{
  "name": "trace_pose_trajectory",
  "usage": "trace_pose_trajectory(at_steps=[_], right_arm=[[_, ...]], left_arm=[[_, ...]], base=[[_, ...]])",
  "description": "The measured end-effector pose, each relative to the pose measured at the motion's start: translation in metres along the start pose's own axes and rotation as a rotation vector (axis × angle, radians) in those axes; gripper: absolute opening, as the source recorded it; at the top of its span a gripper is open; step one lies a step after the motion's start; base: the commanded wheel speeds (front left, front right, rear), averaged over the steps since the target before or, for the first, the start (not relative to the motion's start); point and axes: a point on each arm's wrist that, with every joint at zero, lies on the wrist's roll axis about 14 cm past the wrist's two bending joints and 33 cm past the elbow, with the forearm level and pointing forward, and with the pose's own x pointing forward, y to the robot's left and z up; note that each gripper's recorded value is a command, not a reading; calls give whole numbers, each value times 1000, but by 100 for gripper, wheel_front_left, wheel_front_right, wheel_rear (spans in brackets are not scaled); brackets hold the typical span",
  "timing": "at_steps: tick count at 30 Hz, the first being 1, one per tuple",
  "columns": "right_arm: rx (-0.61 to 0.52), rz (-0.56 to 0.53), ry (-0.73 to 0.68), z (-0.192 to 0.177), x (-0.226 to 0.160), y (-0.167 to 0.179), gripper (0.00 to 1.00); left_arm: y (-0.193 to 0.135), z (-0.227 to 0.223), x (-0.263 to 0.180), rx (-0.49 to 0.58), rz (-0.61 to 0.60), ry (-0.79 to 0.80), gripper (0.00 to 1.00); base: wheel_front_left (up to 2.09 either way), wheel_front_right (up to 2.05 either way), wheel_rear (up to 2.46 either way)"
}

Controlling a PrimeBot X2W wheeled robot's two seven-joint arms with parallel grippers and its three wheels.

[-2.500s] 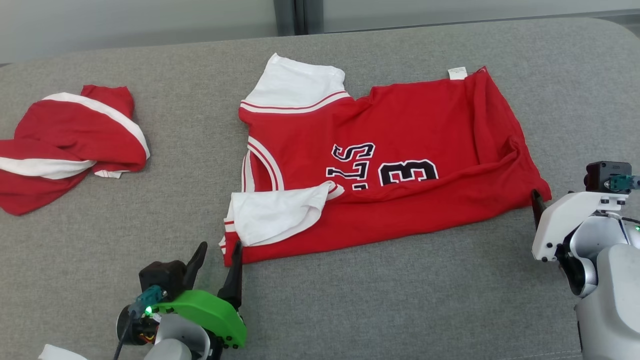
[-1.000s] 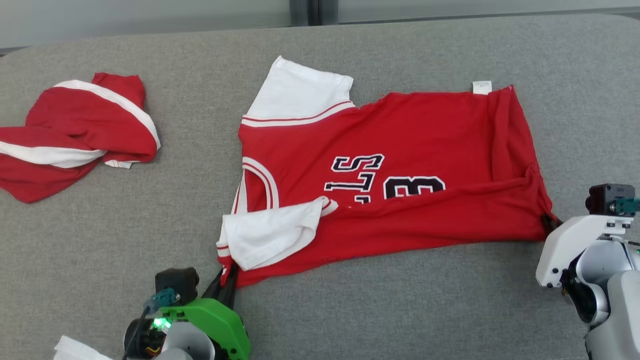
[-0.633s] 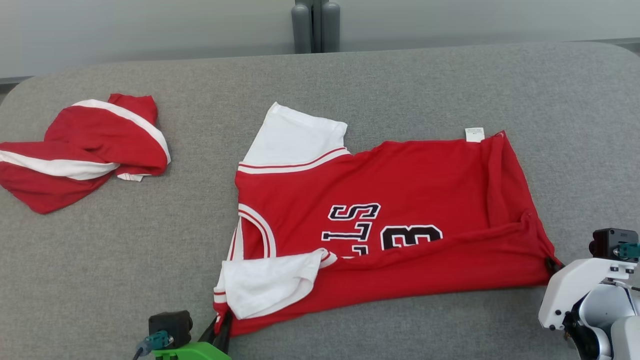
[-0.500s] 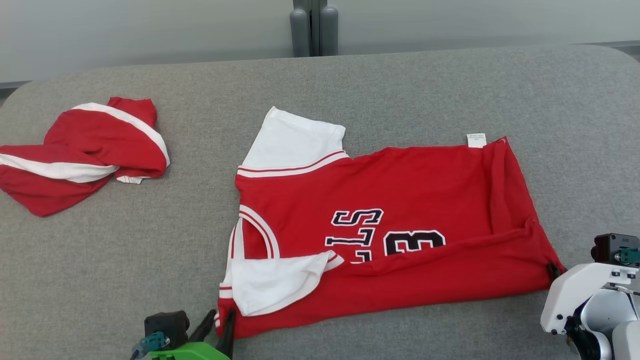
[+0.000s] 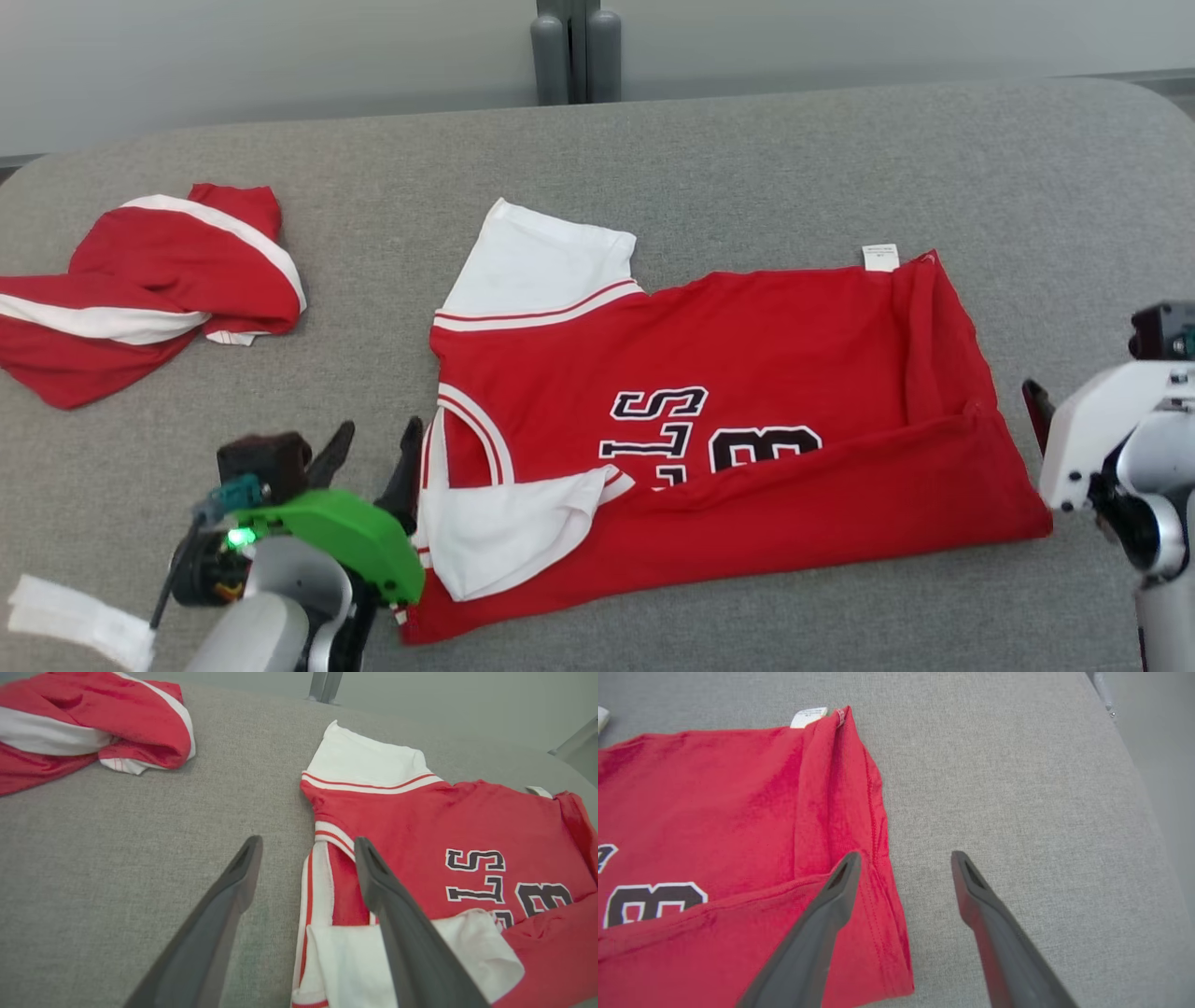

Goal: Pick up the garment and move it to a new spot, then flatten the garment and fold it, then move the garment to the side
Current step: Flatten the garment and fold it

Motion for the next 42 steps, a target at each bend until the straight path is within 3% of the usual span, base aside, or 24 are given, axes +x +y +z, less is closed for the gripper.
trace_pose_trajectory(at_steps=[5,12,20,24,36,37,38,39,42], right_arm=[[-48,32,-15,50,18,9,100],[-59,80,32,89,58,23,100],[-127,68,84,95,97,21,100],[-134,84,133,75,112,24,100],[-170,83,129,73,124,14,100],[-176,83,130,73,125,14,100],[-181,86,132,72,126,15,100],[-187,92,133,72,127,17,100],[-210,98,136,75,131,18,100]], left_arm=[[-5,26,47,44,-25,45,100],[-11,44,110,82,-41,144,100],[-18,36,167,126,-50,250,100],[-23,16,187,126,-43,314,100],[-20,-1,227,187,1,359,100],[-19,-2,229,193,4,361,84],[-18,-4,230,204,3,362,18],[-18,-4,232,225,2,357,0],[-16,-8,235,240,5,350,0]], base=[[0,0,0],[0,0,0],[0,0,0],[0,0,0],[0,0,0],[0,0,0],[0,0,0],[0,0,0],[0,0,0]])
